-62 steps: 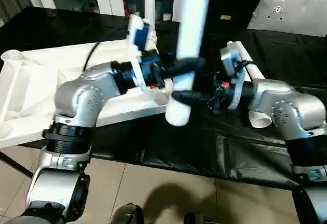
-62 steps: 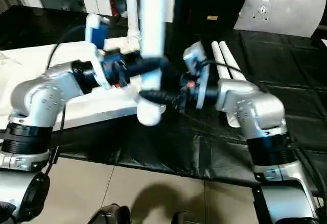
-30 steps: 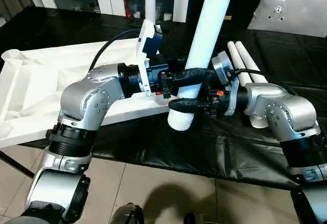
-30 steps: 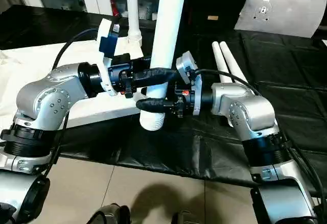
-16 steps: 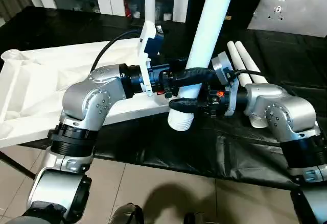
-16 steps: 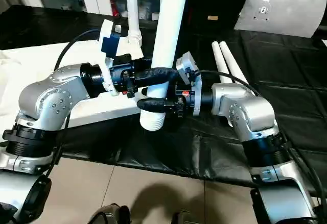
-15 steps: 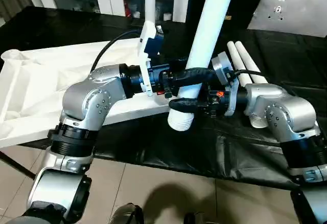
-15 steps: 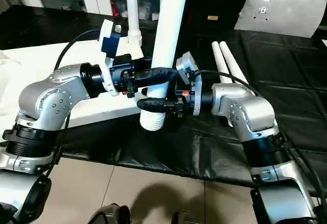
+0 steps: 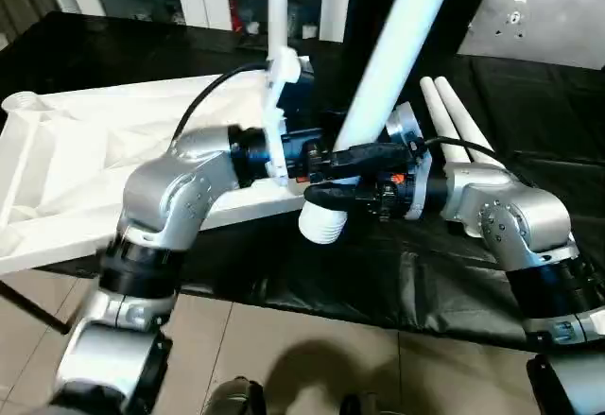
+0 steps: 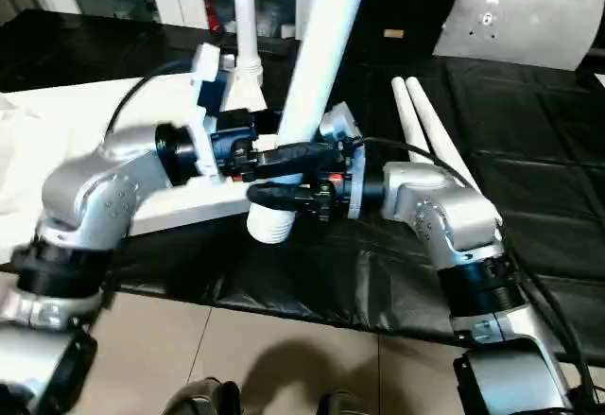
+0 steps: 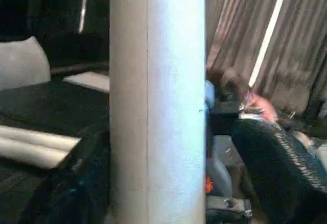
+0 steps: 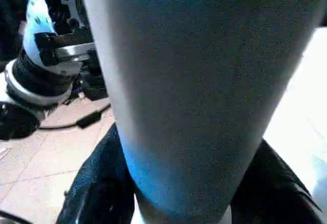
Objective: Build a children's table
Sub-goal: Pick table leg
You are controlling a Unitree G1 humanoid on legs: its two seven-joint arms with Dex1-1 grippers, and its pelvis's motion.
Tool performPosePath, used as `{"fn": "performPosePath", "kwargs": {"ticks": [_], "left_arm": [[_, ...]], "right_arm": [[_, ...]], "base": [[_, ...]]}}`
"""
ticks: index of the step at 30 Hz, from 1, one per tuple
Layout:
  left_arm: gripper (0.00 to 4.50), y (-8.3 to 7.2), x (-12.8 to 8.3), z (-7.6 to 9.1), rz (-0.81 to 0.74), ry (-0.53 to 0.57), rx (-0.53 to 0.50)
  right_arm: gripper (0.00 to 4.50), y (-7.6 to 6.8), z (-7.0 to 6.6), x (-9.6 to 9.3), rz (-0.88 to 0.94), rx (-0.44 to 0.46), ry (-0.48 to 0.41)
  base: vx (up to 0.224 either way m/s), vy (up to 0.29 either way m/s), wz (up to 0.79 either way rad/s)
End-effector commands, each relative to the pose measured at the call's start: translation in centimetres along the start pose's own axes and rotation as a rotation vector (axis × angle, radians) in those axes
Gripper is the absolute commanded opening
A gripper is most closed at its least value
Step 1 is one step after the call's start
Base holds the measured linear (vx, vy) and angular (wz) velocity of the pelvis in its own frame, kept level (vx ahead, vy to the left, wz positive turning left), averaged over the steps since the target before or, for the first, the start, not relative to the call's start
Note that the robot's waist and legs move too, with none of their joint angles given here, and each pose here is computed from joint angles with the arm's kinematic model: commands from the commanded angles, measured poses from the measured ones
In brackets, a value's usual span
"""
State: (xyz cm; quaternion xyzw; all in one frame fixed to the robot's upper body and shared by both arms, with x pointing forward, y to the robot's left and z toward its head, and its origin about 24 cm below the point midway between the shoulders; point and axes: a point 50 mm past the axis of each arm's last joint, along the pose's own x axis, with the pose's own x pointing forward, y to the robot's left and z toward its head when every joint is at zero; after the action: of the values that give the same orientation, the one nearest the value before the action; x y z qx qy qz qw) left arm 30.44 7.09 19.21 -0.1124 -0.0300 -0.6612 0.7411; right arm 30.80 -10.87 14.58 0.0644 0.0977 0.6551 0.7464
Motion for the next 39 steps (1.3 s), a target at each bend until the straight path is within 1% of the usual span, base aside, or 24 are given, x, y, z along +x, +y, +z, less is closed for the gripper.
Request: {"fn": "performPosePath", "kwargs": {"ticks": [1, 4, 6, 7, 8, 9, 12, 14, 18, 19, 20, 22, 23, 24, 25, 26, 28, 31, 32, 33, 36, 39], "left_arm": [[4.24, -0.8, 0.2, 0.6, -0.073, -0.041, 0.014], [4.35, -0.9, -0.5, 0.1, -0.098, -0.097, -0.018], [4.47, -1.0, -0.6, 0.1, -0.103, -0.113, -0.025], [4.47, -0.9, -0.7, 0.1, -0.098, -0.143, -0.036], [4.50, -0.9, -0.8, 0.3, -0.092, -0.197, -0.059], [4.50, -0.7, -0.9, 0.7, -0.078, -0.285, -0.090], [4.50, -0.5, -1.1, 1.2, -0.056, -0.378, -0.113], [4.50, 0.1, -1.2, 1.8, 0.027, -0.473, -0.132], [4.50, 0.9, -1.5, 2.4, 0.132, -0.551, -0.144], [4.50, 0.9, -1.5, 2.4, 0.132, -0.551, -0.144], [4.50, 1.6, -1.8, 2.8, 0.215, -0.575, -0.140], [4.50, 2.9, -2.0, 2.6, 0.372, -0.520, -0.119], [4.50, 3.2, -2.0, 2.5, 0.419, -0.499, -0.110], [4.50, 3.7, -1.8, 1.8, 0.491, -0.377, -0.055], [4.50, 3.9, -1.8, 1.2, 0.528, -0.293, -0.014], [4.50, 3.8, -1.3, 0.3, 0.550, -0.152, 0.079], [4.50, 3.6, -1.0, 0.3, 0.538, -0.134, 0.098], [4.50, 2.8, 0.0, 0.3, 0.482, -0.132, 0.089], [4.50, 2.0, 0.8, 0.5, 0.427, -0.123, 0.111], [4.50, 1.6, 1.3, 0.6, 0.398, -0.113, 0.130], [4.50, 0.7, 2.1, 0.6, 0.337, -0.100, 0.157], [4.50, 0.4, 2.4, 0.6, 0.312, -0.096, 0.166]], "right_arm": [[1.91, -0.4, 0.4, -0.7, -0.045, -0.006, -0.021], [1.91, -0.4, 0.4, -0.8, -0.050, 0.000, -0.031], [1.91, -0.4, 0.3, -0.8, -0.052, 0.000, -0.032], [1.91, -0.4, 0.3, -0.9, -0.052, 0.003, -0.038], [1.91, -0.4, 0.3, -0.9, -0.054, 0.006, -0.046], [1.91, -0.3, 0.4, -1.0, -0.055, 0.013, -0.061], [1.91, -0.2, 0.4, -1.1, -0.059, 0.023, -0.083], [1.91, -0.3, 0.5, -1.1, -0.085, 0.037, -0.123], [1.91, 0.0, 0.5, -1.1, -0.105, 0.052, -0.179], [1.91, 0.0, 0.5, -1.1, -0.105, 0.052, -0.179], [1.91, 0.1, 0.3, -0.9, -0.134, 0.035, -0.173], [1.91, 0.0, 0.1, -0.6, -0.194, 0.002, -0.155], [1.91, 0.0, 0.1, -0.5, -0.213, -0.007, -0.150], [1.91, -0.1, 0.0, -0.3, -0.237, -0.021, -0.143], [1.91, -0.1, 0.0, -0.2, -0.249, -0.028, -0.140], [1.91, -0.2, 0.0, 0.1, -0.282, -0.063, -0.128], [1.91, -0.3, 0.0, 0.2, -0.292, -0.078, -0.127], [1.91, -0.9, -0.2, 0.3, -0.385, -0.092, -0.096], [1.91, -1.2, -0.4, 0.4, -0.423, -0.114, -0.066], [1.91, -1.3, -0.4, 0.5, -0.430, -0.128, -0.061], [1.91, -1.3, -0.5, 0.7, -0.436, -0.141, -0.061], [1.90, -1.5, -0.6, 0.9, -0.453, -0.144, -0.066]], "base": [[0.000, 0.000, 0.00], [0.000, 0.000, 0.00], [0.000, 0.000, 0.00], [0.000, 0.000, 0.00], [0.000, 0.000, 0.00], [0.000, 0.000, 0.00], [0.000, 0.000, 0.00], [0.000, 0.000, 0.00], [0.000, 0.000, 0.00], [0.000, 0.000, 0.00], [0.000, 0.000, 0.00], [0.000, 0.000, 0.00], [0.000, 0.000, 0.00], [0.000, 0.000, 0.00], [0.000, 0.000, 0.00], [0.000, 0.000, 0.00], [0.000, 0.000, 0.00], [0.000, 0.000, 0.00], [0.000, 0.000, 0.00], [0.000, 0.000, 0.00], [0.000, 0.000, 0.00], [0.000, 0.000, 0.00]]}}
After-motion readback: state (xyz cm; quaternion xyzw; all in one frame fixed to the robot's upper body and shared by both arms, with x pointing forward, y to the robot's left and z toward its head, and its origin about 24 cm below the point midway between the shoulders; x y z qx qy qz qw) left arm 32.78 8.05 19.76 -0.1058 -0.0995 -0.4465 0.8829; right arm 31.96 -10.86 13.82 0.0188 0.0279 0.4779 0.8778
